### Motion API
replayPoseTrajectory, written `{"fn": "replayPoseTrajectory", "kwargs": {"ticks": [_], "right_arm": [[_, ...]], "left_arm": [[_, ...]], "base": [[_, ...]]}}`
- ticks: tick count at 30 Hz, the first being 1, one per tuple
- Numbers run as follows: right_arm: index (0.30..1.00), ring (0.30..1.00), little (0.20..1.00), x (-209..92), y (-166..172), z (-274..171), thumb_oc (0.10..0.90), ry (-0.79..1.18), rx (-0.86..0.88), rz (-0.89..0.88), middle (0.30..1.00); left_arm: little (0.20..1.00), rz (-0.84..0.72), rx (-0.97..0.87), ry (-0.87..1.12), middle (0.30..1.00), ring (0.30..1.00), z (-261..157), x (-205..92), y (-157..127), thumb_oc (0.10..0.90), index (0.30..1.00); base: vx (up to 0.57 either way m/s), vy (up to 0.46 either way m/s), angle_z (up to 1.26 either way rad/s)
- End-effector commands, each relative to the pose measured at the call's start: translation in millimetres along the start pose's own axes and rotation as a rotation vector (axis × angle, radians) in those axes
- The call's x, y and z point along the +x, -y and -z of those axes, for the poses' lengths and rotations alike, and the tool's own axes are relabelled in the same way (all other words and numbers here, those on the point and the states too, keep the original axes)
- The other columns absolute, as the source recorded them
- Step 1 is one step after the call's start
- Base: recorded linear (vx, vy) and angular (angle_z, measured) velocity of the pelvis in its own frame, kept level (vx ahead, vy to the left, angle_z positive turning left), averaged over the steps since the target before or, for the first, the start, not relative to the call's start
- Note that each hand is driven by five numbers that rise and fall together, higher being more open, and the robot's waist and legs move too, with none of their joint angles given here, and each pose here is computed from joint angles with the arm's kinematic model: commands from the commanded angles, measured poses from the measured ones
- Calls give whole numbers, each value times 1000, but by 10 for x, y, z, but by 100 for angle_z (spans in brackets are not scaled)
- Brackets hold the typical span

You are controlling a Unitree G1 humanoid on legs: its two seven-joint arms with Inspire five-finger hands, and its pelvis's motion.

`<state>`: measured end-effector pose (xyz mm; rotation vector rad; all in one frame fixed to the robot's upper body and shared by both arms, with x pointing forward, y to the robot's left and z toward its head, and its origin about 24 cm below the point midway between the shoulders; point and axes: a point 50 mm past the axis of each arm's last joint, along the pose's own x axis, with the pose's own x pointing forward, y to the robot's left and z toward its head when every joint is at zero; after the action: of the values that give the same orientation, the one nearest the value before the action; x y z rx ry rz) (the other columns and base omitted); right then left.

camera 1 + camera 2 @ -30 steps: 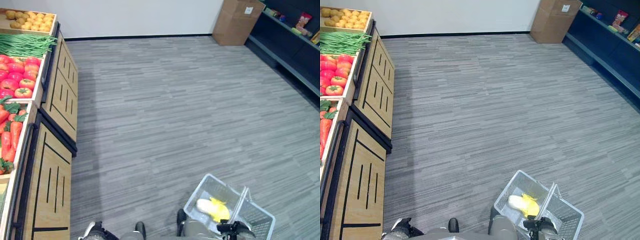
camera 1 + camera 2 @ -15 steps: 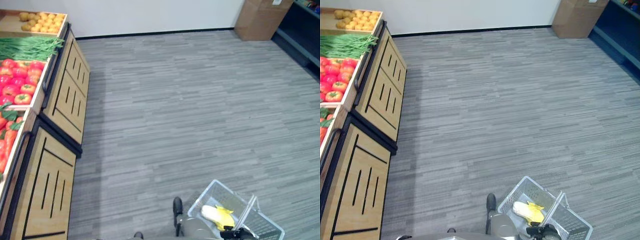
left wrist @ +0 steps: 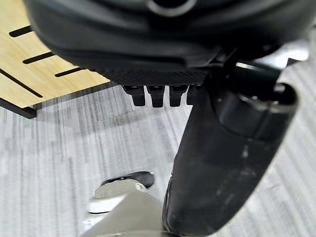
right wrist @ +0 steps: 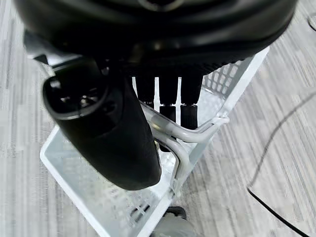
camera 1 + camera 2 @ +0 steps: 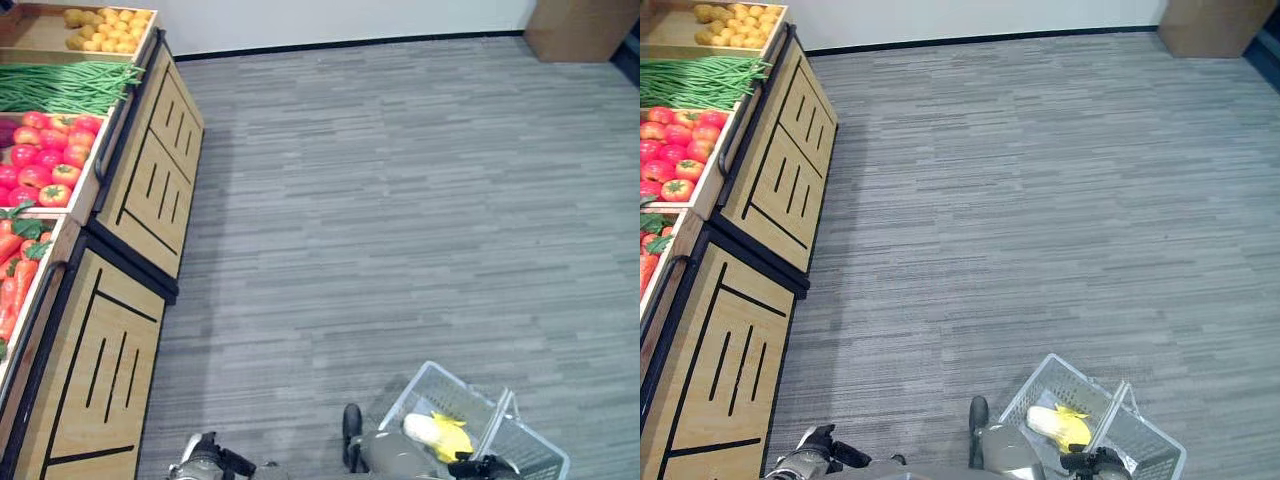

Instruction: Get the vegetables into the basket

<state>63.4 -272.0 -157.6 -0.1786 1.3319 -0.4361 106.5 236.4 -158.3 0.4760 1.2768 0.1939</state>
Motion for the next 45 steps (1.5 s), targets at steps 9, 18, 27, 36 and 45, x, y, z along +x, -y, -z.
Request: {"fn": "replayPoseTrajectory", "kwargs": {"ticks": [9,18,27,36,45], "right_arm": [[300,300,300,-9,212,267,400,-72,-47,80,300],[300,300,300,-14,35,215,400,-53,-88,29,300],[300,300,300,-9,-67,24,400,-5,-72,-1,300],[300,300,300,-13,-122,-51,400,18,-76,-15,300],[300,300,300,-20,-147,39,400,-3,-80,-22,300]], "left_arm": [[1000,-60,-40,-49,1000,1000,152,9,-115,900,1000],[1000,-102,-71,-85,1000,1000,315,-1,-165,900,1000],[1000,-94,-61,-69,1000,1000,273,11,-210,900,1000],[1000,-89,-76,-56,1000,1000,201,26,-266,900,1000],[1000,-72,-34,-51,1000,1000,188,22,-213,900,1000]], "base": [[398,19,-26],[322,177,-90],[176,161,-39],[148,146,0],[182,2,35]]}}
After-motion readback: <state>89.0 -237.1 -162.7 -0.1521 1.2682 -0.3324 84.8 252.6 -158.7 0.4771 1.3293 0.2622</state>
